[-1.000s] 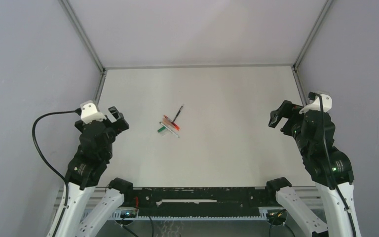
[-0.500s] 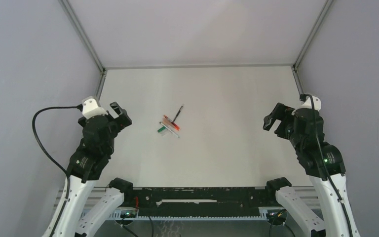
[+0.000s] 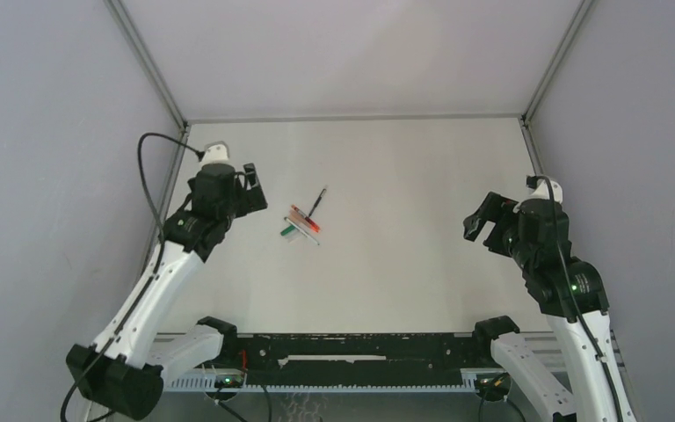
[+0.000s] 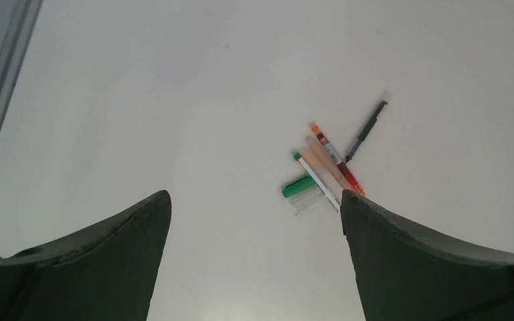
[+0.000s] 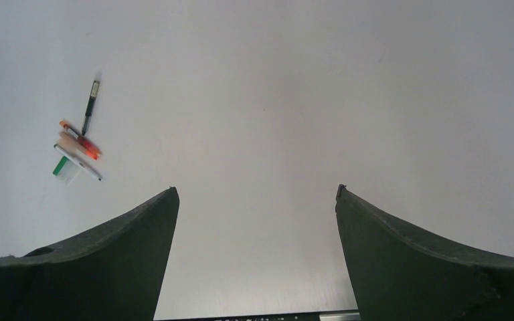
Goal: Insert the pens into the pen caps
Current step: Pick up the pen from the center of the board.
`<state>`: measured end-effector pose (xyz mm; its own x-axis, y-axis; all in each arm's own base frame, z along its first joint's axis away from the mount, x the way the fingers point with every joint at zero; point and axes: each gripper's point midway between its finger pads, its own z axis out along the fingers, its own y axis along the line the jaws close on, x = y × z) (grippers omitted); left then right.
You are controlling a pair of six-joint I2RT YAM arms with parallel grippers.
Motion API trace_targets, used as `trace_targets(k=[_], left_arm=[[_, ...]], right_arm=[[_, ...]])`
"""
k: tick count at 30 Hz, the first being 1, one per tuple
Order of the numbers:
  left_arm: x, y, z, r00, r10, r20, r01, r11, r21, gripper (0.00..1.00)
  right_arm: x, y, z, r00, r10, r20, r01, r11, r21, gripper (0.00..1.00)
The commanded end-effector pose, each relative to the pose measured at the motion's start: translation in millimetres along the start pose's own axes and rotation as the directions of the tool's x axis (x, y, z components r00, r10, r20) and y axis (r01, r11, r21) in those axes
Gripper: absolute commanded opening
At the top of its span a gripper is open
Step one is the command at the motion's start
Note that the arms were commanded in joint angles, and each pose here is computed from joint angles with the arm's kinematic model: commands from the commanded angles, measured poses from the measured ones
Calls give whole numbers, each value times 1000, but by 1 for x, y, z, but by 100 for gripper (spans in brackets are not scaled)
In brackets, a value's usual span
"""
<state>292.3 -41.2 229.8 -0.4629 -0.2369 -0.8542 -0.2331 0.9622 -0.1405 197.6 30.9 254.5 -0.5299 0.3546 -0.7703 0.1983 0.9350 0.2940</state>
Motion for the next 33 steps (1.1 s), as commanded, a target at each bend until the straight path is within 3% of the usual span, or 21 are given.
trace_targets(k=[1,5,13,23,33], left_arm=[[-35,-48,15,991,135,15,-136,976,171,99],[-32,-56,37,979,193,-68,-181,972,152,98],[1,-73,74,967,145,-209,-115,982,149,90],[10,-96,108,968,-38,-249,68,991,113,83],[1,-116,158,962,-108,-249,123,991,43,78]], right_arm=[[11,4,4,999,19,-32,-20,999,-32,94],[20,10,5,998,5,-70,-10,997,-72,93],[31,21,4,992,26,-126,-43,990,-135,90],[58,42,20,964,74,-255,-131,967,-216,82],[52,42,31,965,93,-244,-141,972,-189,78]])
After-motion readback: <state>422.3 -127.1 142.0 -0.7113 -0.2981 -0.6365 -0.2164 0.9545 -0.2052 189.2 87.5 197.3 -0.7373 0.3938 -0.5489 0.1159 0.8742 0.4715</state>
